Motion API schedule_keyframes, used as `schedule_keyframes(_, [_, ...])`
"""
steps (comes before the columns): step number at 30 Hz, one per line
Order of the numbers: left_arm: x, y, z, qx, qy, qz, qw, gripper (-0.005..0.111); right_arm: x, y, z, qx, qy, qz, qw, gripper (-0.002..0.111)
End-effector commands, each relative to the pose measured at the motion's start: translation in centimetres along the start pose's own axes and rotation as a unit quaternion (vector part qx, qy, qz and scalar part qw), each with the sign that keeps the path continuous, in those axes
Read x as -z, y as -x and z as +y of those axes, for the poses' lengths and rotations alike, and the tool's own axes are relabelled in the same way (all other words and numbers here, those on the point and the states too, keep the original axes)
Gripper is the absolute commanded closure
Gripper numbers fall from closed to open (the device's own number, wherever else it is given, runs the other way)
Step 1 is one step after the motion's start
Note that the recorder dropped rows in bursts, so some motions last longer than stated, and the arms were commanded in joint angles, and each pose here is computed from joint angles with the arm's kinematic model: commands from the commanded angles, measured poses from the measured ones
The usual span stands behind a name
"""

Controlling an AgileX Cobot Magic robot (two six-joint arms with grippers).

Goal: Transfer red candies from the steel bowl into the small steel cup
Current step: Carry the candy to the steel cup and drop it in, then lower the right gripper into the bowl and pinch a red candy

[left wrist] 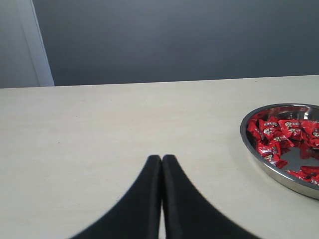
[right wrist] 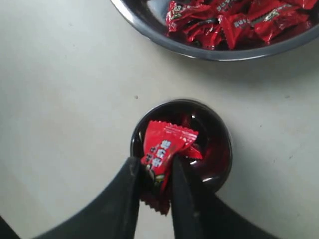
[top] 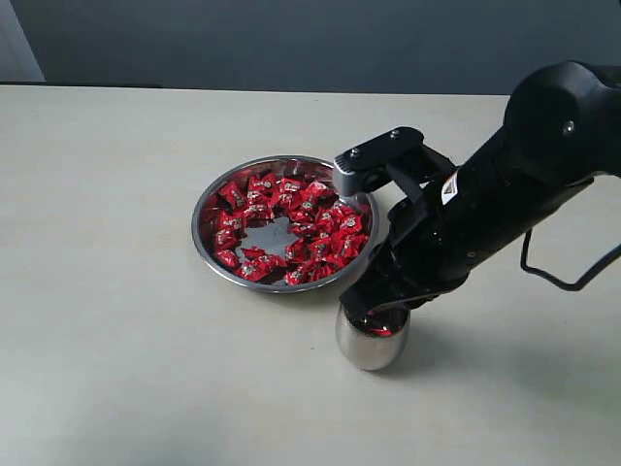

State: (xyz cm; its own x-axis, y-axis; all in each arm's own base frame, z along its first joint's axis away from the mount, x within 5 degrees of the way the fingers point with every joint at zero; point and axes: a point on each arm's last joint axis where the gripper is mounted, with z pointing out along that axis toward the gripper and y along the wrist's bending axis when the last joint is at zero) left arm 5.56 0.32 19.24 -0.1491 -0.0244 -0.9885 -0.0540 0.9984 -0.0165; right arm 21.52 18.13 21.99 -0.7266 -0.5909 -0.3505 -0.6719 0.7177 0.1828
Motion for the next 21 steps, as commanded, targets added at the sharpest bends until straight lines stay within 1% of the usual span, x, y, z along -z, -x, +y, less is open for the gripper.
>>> schedule_keyframes(1, [0.0,0.0,0.0,0.002,-0.003,-0.003,1.000,0.106,-0.1,0.0,-0.1,0.004,-0.001,0.000,1.000,0.097])
schedule_keyframes(4, [0.0,0.0,0.0,0.002,-0.003,-0.003,1.000,0.106,-0.1,0.0,-0.2,0.008,-0.003,-0.001,1.000,0.078])
schedule_keyframes(5, [0.0,0.0,0.0,0.002,-0.003,-0.003,1.000,0.106,-0.1,0.0,-0.2,0.008,-0.003,-0.001,1.000,0.073])
schedule_keyframes(6, [0.0,0.0,0.0,0.002,-0.003,-0.003,1.000,0.106,-0.1,0.0,-0.2,0.008,-0.003,-0.001,1.000,0.071])
schedule_keyframes(10, [0.0,0.0,0.0,0.002,-0.003,-0.003,1.000,0.106,-0.1,0.2,-0.2,0.008,-0.006,-0.009,1.000,0.071])
schedule_keyframes(13, [0.0,0.0,0.0,0.002,-0.003,-0.003,1.000,0.106,-0.1,0.6,-0.3,0.008,-0.014,-0.036,0.999,0.071])
schedule_keyframes(18, [0.0,0.0,0.0,0.002,-0.003,-0.003,1.000,0.106,0.7,2.8,-0.6,-0.002,-0.031,-0.133,0.991,0.071])
schedule_keyframes(19, [0.0,0.0,0.0,0.002,-0.003,-0.003,1.000,0.106,1.3,3.9,-0.7,-0.003,-0.040,-0.175,0.984,0.071])
schedule_keyframes(20, [0.0,0.0,0.0,0.002,-0.003,-0.003,1.000,0.106,1.4,4.3,-0.7,0.001,-0.043,-0.184,0.982,0.071])
schedule_keyframes(21, [0.0,0.0,0.0,0.002,-0.003,-0.003,1.000,0.106,1.6,5.4,-0.8,0.004,-0.045,-0.198,0.979,0.071])
